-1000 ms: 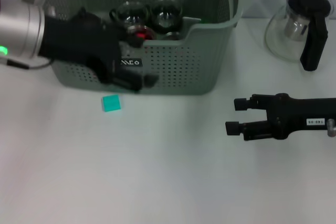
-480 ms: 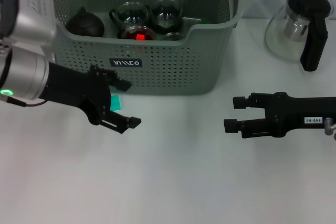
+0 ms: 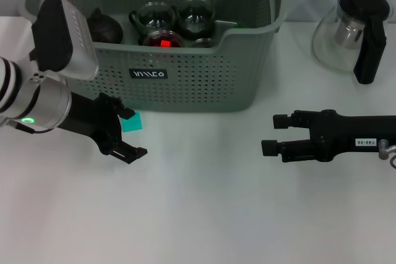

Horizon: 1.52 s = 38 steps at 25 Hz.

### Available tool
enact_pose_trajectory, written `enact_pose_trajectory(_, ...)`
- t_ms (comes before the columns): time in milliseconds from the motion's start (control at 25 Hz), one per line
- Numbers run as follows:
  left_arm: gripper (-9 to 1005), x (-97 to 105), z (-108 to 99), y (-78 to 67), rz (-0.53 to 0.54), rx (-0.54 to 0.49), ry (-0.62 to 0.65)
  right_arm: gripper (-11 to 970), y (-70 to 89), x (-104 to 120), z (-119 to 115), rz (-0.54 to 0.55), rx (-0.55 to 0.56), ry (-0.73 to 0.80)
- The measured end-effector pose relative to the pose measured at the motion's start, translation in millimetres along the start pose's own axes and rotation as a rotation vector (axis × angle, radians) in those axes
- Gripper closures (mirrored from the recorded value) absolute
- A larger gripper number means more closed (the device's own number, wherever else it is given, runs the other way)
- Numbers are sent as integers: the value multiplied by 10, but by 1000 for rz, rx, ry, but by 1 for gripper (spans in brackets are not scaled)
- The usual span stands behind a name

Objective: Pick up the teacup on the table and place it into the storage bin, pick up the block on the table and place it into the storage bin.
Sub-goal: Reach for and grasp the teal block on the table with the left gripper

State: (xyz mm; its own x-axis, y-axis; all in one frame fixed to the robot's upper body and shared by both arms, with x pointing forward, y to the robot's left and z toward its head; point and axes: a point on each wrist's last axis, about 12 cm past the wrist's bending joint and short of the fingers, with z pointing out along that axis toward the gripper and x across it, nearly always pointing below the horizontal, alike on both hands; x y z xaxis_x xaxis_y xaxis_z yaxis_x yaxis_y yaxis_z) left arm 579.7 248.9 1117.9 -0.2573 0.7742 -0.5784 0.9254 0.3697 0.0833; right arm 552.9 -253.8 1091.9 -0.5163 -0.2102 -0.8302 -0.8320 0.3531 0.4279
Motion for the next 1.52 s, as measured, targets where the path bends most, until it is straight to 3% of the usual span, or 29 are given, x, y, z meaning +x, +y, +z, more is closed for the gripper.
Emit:
enact_pose_trajectory(640,89,19,176,97,-15,-123,89,12,-1,1,12,1,2,-3)
enact_pose_trajectory(1520,90,56,308,86,-10,-128,127,12,0,-15,13,-2,0,-12)
